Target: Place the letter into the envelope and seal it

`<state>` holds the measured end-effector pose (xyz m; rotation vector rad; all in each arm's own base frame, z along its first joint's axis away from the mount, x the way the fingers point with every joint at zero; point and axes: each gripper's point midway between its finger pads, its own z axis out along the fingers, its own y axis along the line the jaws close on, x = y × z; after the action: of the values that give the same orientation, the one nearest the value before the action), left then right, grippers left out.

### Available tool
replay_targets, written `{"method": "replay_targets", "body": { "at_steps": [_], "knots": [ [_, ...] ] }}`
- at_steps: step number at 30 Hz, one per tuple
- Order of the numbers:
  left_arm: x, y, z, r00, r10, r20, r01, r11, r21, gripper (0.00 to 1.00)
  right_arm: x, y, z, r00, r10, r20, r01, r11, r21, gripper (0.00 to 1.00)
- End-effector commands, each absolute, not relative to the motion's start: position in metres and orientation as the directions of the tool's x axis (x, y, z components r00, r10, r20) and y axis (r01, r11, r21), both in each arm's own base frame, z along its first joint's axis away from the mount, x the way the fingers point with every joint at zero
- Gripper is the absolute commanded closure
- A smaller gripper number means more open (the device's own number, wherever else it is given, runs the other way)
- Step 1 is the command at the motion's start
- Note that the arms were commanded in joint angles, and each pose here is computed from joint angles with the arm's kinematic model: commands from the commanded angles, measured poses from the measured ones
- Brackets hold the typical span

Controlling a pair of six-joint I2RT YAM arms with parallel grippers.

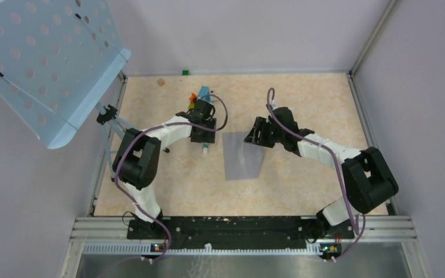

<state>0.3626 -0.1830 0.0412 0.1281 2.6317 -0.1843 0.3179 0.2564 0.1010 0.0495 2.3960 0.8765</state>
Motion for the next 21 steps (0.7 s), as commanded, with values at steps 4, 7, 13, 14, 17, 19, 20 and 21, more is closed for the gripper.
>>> {"method": "replay_targets", "body": {
  "at_steps": [4, 7, 13, 14, 17, 19, 20, 21],
  "knots": [
    [0.384, -0.183, 0.04, -0.87, 0.017, -0.492, 0.054, 0.997, -0.062, 0.48, 0.315, 0.263, 0.122, -0.788, 0.213, -0.578, -0.229, 0.77, 0.595, 0.47],
    [0.382, -0.182, 0.031, -0.88, 0.016, -0.475, 0.043, 0.998, -0.047, 0.53, 0.312, 0.273, 0.124, -0.779, 0.202, -0.593, -0.248, 0.77, 0.588, 0.47],
    [0.363, -0.175, 0.013, -0.906, -0.032, -0.422, -0.014, 0.999, -0.044, 0.72, 0.312, 0.29, 0.129, -0.753, 0.195, -0.628, -0.286, 0.763, 0.58, 0.47],
    [0.361, -0.175, 0.014, -0.904, -0.054, -0.424, -0.035, 0.998, -0.054, 0.76, 0.312, 0.292, 0.129, -0.748, 0.194, -0.634, -0.291, 0.763, 0.577, 0.47],
    [0.359, -0.177, 0.034, -0.878, -0.196, -0.436, -0.147, 0.979, -0.143, 0.95, 0.313, 0.298, 0.135, -0.724, 0.198, -0.66, -0.315, 0.757, 0.573, 0.47],
    [0.356, -0.183, 0.054, -0.849, -0.315, -0.425, -0.237, 0.945, -0.227, 1.0, 0.313, 0.303, 0.142, -0.7, 0.201, -0.685, -0.337, 0.753, 0.565, 0.47],
    [0.355, -0.186, 0.066, -0.824, -0.388, -0.414, -0.293, 0.916, -0.274, 1.0, 0.313, 0.306, 0.145, -0.685, 0.203, -0.7, -0.349, 0.752, 0.559, 0.47],
    [0.354, -0.19, 0.076, -0.799, -0.453, -0.395, -0.342, 0.883, -0.321, 1.0, 0.312, 0.31, 0.149, -0.669, 0.204, -0.714, -0.363, 0.749, 0.554, 0.46]
  ]
}}
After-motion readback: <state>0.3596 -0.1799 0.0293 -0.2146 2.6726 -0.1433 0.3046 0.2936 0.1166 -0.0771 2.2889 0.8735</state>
